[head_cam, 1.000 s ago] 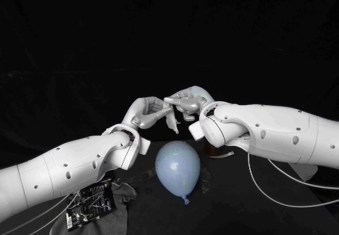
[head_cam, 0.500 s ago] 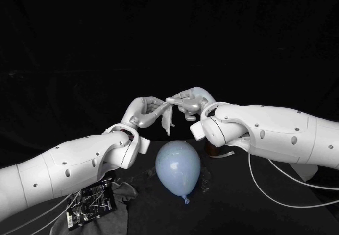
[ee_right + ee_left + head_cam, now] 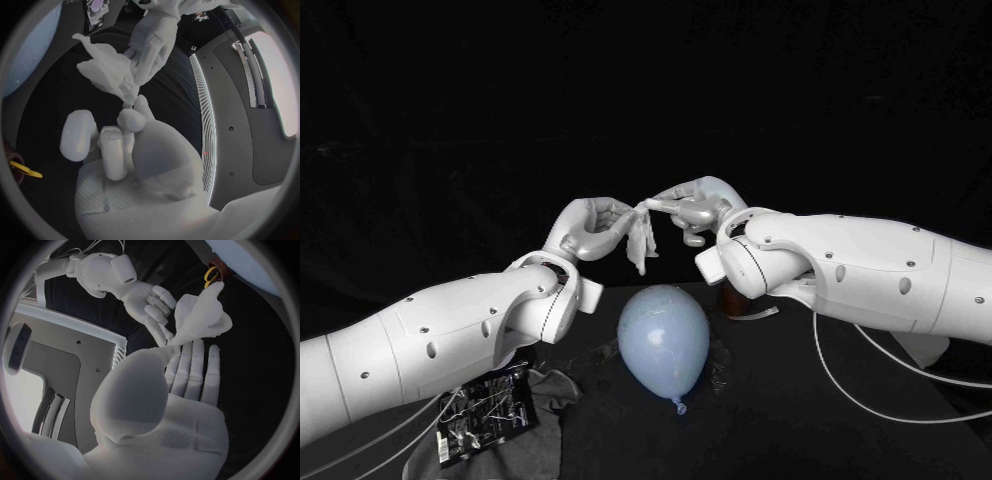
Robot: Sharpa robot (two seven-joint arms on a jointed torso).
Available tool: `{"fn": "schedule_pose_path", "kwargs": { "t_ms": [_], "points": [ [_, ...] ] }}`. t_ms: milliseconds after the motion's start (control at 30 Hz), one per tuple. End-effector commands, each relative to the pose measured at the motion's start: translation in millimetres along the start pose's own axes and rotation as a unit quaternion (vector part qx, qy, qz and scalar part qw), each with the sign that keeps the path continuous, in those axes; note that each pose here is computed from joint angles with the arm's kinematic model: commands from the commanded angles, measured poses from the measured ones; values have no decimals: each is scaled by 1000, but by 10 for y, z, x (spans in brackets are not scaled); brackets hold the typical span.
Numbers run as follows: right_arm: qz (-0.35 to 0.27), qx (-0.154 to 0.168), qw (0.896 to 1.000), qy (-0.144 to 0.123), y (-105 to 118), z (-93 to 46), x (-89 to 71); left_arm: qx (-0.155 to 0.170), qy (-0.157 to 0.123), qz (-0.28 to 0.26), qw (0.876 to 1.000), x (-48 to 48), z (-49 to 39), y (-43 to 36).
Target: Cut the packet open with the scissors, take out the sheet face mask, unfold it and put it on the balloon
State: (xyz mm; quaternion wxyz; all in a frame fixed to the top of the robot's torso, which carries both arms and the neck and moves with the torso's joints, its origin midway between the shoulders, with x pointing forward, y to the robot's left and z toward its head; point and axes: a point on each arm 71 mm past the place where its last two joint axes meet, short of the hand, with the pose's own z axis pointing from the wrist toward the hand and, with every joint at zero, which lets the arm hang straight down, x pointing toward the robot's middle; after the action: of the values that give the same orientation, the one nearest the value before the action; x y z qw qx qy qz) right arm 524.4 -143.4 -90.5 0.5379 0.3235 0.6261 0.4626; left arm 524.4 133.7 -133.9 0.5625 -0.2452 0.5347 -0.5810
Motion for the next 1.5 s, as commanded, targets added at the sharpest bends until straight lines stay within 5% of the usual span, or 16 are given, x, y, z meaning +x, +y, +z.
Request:
{"fn": "schedule_pose_path", "kwargs": {
  "t_ms": [33,467,867,1500],
  "points": [
    [-13,-25,1000,11,-4,1,-19,-7,22,-18,1000,21,-2,-2],
    [-64,-59,995,44,-182,-148,-92,-55,15,-61,997,-66,-29,85],
    [-129,-80,987,61,-430,-364,87,-84,11,-88,992,-115,-73,121],
    [-154,-78,984,43,-489,-300,278,-95,22,-107,989,-73,-121,93]
  ]
}}
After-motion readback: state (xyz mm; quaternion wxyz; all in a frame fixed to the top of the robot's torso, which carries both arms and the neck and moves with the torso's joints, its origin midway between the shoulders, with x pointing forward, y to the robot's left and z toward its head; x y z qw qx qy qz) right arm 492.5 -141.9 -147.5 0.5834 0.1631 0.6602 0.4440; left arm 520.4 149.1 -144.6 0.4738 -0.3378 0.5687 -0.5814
